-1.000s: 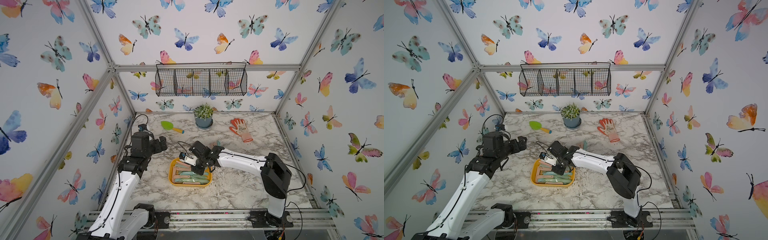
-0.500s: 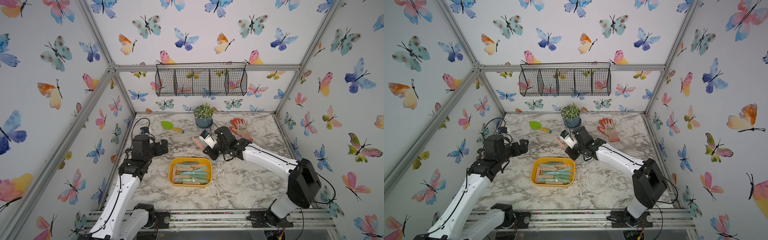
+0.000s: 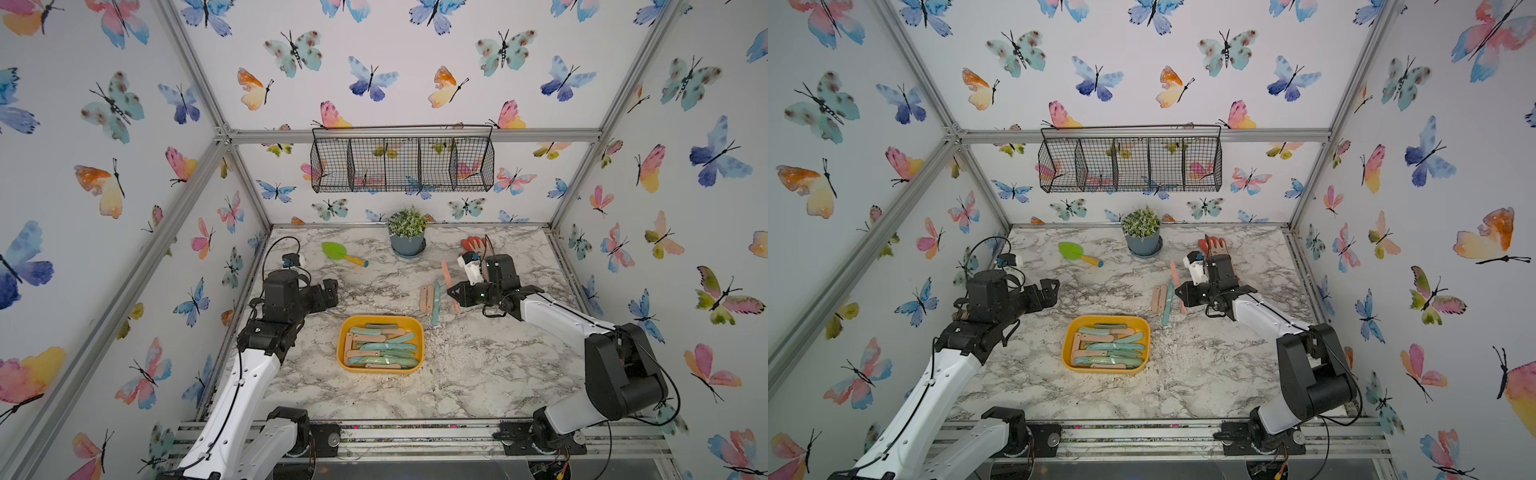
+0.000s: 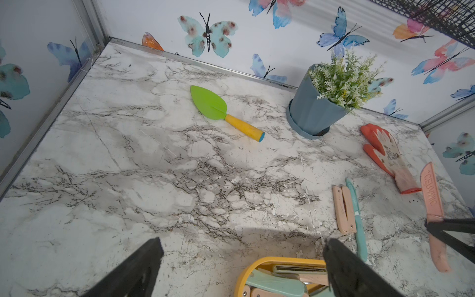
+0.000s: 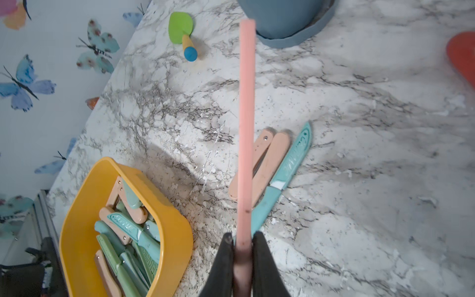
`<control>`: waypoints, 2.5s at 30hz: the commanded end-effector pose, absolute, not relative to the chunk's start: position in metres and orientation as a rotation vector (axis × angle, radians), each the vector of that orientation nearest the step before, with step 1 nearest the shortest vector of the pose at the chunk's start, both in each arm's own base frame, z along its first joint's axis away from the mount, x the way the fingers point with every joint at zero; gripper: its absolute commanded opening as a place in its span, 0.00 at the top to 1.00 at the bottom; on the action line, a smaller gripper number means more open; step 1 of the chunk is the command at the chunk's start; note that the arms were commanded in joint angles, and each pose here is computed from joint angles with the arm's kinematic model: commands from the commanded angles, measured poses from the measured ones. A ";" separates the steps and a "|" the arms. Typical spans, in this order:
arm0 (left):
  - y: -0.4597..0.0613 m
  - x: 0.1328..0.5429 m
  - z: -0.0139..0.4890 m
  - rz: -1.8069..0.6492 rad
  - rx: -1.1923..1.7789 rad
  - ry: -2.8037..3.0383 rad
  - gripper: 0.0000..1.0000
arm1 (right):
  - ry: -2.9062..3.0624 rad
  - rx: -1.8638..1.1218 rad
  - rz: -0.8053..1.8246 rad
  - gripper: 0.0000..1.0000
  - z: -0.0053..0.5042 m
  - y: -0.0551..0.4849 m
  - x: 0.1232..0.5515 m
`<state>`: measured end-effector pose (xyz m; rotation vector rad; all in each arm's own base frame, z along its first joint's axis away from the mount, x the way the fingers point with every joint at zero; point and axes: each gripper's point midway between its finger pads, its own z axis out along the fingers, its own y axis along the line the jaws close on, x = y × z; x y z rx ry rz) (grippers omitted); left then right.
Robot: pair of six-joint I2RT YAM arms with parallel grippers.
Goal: Take the fruit knife out of the storage box
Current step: Pick up the fruit knife from the storage box, then place the fruit knife at the center of the board.
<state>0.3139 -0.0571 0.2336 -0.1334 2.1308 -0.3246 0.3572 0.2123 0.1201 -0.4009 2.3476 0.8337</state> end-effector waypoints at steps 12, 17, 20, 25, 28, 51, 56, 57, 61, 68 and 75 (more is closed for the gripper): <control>-0.059 0.314 0.234 -0.324 -0.121 2.123 0.02 | 2.378 -0.087 1.241 0.87 0.081 0.215 0.359; -0.058 0.315 0.234 -0.324 -0.124 2.123 0.02 | 2.402 -0.008 1.323 0.86 0.066 0.217 0.357; -0.058 0.315 0.233 -0.322 -0.126 2.125 0.02 | 2.412 0.016 1.352 0.87 0.058 0.218 0.357; -0.058 0.314 0.234 -0.319 -0.126 2.123 0.02 | 2.429 0.052 1.377 0.87 0.047 0.219 0.359; -0.058 0.315 0.233 -0.317 -0.127 2.125 0.02 | 2.440 0.065 1.381 0.87 0.041 0.219 0.361; -0.055 0.314 0.232 -0.300 -0.138 2.126 0.01 | 2.505 0.141 1.374 0.82 0.019 0.219 0.368; -0.055 0.314 0.233 -0.302 -0.139 2.125 0.02 | 2.515 0.147 1.376 0.81 0.016 0.219 0.367; -0.055 0.314 0.233 -0.300 -0.140 2.125 0.02 | 2.516 0.148 1.377 0.80 0.016 0.219 0.367; -0.054 0.314 0.233 -0.299 -0.143 2.123 0.02 | 2.518 0.152 1.376 0.79 0.015 0.219 0.368; -0.054 0.314 0.233 -0.298 -0.143 2.124 0.02 | 2.519 0.156 1.366 0.74 0.015 0.218 0.368; -0.054 0.314 0.233 -0.297 -0.147 2.125 0.02 | 2.516 0.158 1.349 0.69 0.018 0.217 0.370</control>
